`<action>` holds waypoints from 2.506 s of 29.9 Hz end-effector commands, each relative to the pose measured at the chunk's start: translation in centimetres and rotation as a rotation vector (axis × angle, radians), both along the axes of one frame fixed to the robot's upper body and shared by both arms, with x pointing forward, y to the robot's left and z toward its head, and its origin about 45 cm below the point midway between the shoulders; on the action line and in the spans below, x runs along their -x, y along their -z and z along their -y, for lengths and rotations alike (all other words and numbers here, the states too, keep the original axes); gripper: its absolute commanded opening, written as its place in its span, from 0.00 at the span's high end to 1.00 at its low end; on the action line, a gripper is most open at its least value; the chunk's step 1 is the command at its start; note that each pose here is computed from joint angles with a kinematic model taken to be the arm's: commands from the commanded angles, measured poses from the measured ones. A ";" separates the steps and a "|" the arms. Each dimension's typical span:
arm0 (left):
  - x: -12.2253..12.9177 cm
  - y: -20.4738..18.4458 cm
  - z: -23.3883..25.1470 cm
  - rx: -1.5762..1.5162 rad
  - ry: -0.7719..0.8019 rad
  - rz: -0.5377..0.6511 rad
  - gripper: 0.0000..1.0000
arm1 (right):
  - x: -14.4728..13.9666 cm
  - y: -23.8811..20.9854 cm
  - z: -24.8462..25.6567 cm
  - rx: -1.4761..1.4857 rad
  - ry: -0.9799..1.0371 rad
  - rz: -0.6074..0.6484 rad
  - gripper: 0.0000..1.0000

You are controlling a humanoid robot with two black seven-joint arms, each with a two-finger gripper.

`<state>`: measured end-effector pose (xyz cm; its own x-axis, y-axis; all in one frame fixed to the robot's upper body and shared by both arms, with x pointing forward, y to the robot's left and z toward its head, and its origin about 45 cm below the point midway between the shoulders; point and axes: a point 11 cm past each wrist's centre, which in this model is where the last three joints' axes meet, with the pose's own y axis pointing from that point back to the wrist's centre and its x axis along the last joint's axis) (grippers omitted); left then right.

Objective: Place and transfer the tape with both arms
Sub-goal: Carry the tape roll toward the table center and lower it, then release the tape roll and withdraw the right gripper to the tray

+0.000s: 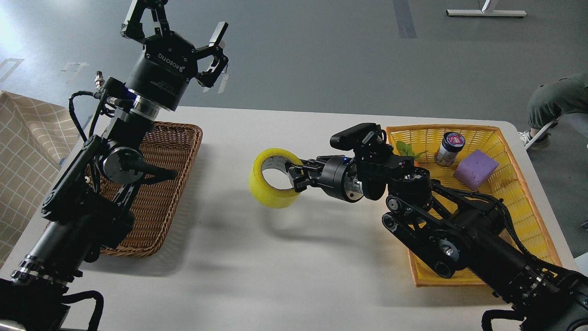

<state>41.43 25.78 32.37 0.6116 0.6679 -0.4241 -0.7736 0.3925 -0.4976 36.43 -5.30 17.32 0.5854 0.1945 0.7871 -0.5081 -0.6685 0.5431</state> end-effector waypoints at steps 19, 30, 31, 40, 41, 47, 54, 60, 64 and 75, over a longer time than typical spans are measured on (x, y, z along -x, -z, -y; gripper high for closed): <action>0.2 0.2 -1.5 -0.014 -0.029 -0.006 0.02 | 1.3 4.6 2.3 0.043 0.065 -0.112 0.80; 0.2 0.3 -1.9 -0.009 -0.040 -0.006 0.02 | 1.6 5.1 2.6 0.036 0.077 -0.128 0.74; 0.2 0.3 -1.9 -0.009 -0.040 -0.006 0.02 | 1.6 5.2 2.6 0.037 0.078 -0.129 0.70; 0.4 0.6 -2.1 -0.014 -0.043 -0.016 0.02 | 1.2 5.5 3.1 0.050 0.093 -0.135 0.08; 0.4 0.6 -2.1 -0.017 -0.044 -0.016 0.02 | 1.0 5.4 3.2 0.046 0.099 -0.133 0.06; 0.4 0.6 -2.5 -0.025 -0.050 -0.014 0.02 | -0.8 3.7 4.3 -0.006 0.165 -0.111 0.02; 0.4 0.6 -2.4 -0.022 -0.048 -0.015 0.02 | -5.0 -2.4 5.5 -0.120 0.247 -0.002 0.02; 0.4 0.7 -2.2 -0.024 -0.043 -0.017 0.02 | -7.3 -11.1 4.6 -0.323 0.240 0.109 0.02; 0.4 0.7 -2.1 -0.026 -0.040 -0.019 0.02 | -7.3 -15.6 5.2 -0.483 0.244 0.150 0.00; -0.2 -1.3 -3.5 -0.107 -0.055 0.015 0.02 | -4.4 -21.9 10.4 -0.886 0.281 0.190 0.00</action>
